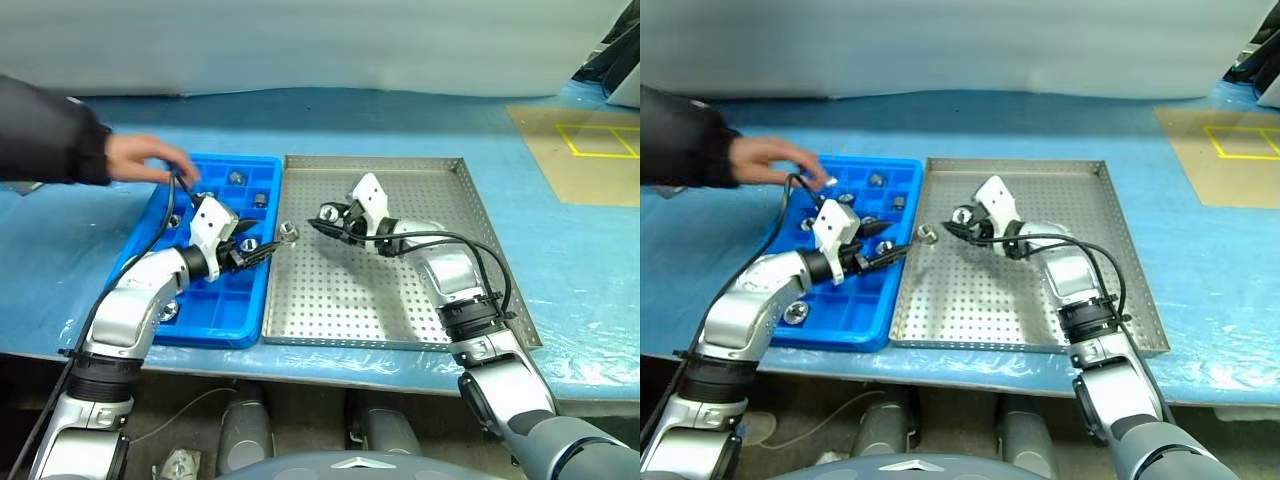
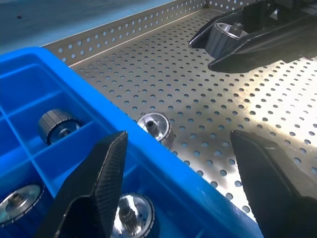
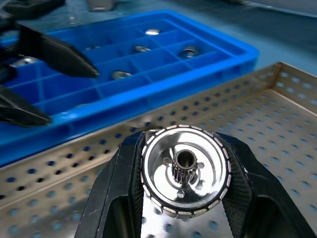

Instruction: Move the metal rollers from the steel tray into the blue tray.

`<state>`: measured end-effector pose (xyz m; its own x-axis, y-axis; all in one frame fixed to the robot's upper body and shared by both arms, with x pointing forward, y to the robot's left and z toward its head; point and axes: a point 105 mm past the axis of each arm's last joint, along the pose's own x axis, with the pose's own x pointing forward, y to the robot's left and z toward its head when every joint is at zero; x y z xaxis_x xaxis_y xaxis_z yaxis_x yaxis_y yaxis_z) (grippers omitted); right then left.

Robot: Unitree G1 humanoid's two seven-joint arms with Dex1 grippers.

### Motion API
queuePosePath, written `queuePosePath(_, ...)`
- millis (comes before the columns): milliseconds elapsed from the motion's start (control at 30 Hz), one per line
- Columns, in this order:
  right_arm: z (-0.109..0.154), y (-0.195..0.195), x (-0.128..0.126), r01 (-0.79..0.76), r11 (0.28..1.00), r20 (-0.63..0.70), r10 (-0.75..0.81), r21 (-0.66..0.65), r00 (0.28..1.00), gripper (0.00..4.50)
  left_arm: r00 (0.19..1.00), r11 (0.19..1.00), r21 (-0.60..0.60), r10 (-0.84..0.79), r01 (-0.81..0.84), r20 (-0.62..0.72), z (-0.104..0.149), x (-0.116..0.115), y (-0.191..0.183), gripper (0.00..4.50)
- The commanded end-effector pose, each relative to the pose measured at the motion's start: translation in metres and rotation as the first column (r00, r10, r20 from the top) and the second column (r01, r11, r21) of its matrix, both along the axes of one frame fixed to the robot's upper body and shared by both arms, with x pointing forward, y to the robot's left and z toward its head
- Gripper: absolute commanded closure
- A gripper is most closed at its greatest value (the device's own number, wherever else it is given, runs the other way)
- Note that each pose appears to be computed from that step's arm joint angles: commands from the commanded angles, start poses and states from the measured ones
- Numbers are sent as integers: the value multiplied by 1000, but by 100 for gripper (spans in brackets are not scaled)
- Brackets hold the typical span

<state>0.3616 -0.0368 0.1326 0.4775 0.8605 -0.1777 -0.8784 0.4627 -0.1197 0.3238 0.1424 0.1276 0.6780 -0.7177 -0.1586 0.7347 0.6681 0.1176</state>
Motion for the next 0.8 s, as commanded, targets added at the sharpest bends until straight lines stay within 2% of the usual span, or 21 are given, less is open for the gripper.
queuePosePath(33,32,29,-19,-194,980,42,192,33,980,282,996,1000,-12,26,-26,87,25,-6,12,101)
queuePosePath(200,42,58,-30,-342,939,17,342,45,940,282,993,997,22,71,-74,99,27,-20,30,101)
queuePosePath(333,36,78,-39,-440,898,-16,441,25,897,282,983,987,40,150,-155,106,30,-34,48,101)
queuePosePath(567,11,83,-66,-564,823,-245,560,62,791,282,954,954,75,282,-290,102,36,-63,83,101)
queuePosePath(733,6,86,-77,-585,808,-307,574,63,759,282,948,946,83,306,-314,88,36,-71,84,101)
queuePosePath(800,0,86,-85,-590,804,-388,569,76,726,282,951,949,75,299,-305,81,36,-72,78,101)
